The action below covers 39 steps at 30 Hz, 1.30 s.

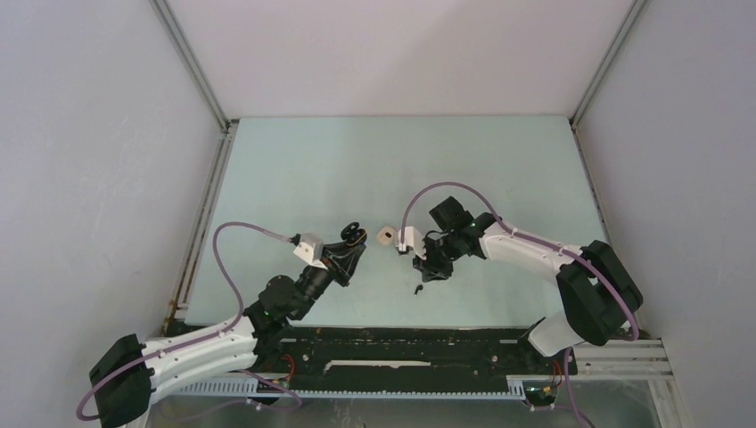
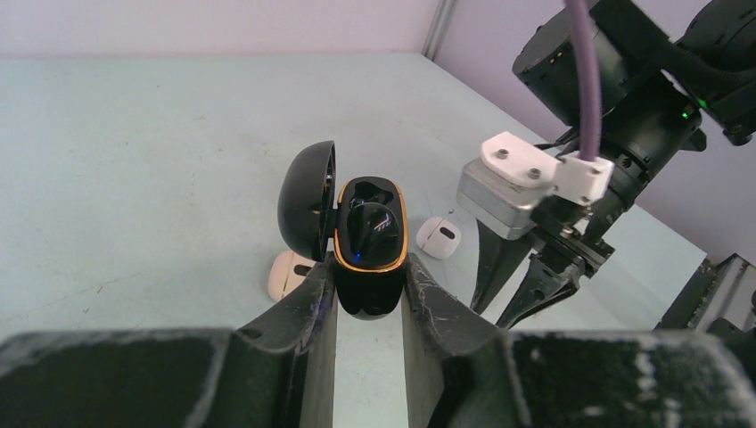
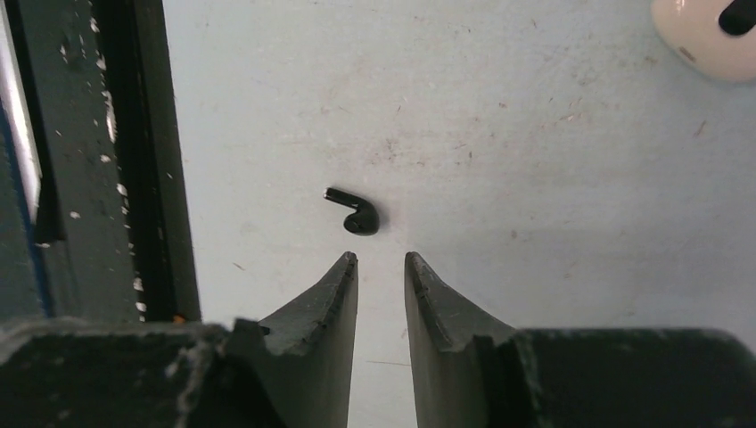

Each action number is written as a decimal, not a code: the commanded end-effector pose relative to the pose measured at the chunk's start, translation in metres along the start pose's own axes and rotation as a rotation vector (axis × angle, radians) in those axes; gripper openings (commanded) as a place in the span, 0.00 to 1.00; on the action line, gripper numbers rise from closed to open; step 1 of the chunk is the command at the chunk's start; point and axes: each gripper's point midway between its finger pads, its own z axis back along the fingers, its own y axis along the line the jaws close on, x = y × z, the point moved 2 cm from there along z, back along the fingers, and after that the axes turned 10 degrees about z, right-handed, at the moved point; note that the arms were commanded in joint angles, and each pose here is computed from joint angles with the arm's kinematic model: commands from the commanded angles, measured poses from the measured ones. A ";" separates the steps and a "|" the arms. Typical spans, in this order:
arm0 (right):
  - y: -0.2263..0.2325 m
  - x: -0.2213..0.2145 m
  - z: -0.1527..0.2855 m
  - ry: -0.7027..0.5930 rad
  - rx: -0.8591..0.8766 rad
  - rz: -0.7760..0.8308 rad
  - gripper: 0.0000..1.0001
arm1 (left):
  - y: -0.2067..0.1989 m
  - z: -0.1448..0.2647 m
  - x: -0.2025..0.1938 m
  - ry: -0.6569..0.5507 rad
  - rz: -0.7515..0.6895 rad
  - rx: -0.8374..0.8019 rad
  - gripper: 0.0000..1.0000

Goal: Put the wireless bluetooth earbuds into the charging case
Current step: Pick up the earbud from the center of the board.

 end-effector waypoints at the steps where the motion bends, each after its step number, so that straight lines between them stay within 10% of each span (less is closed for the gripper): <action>1: 0.000 0.012 0.005 -0.042 0.003 -0.172 0.28 | -0.007 -0.001 0.019 -0.065 0.020 -0.021 0.00; 20: 0.016 0.007 -0.014 -0.008 -0.109 0.387 0.37 | -0.002 0.003 0.018 -0.075 0.034 -0.011 0.00; 39: 0.013 0.000 -0.028 0.080 -0.103 0.429 0.37 | 0.000 0.005 0.010 -0.076 0.050 -0.017 0.00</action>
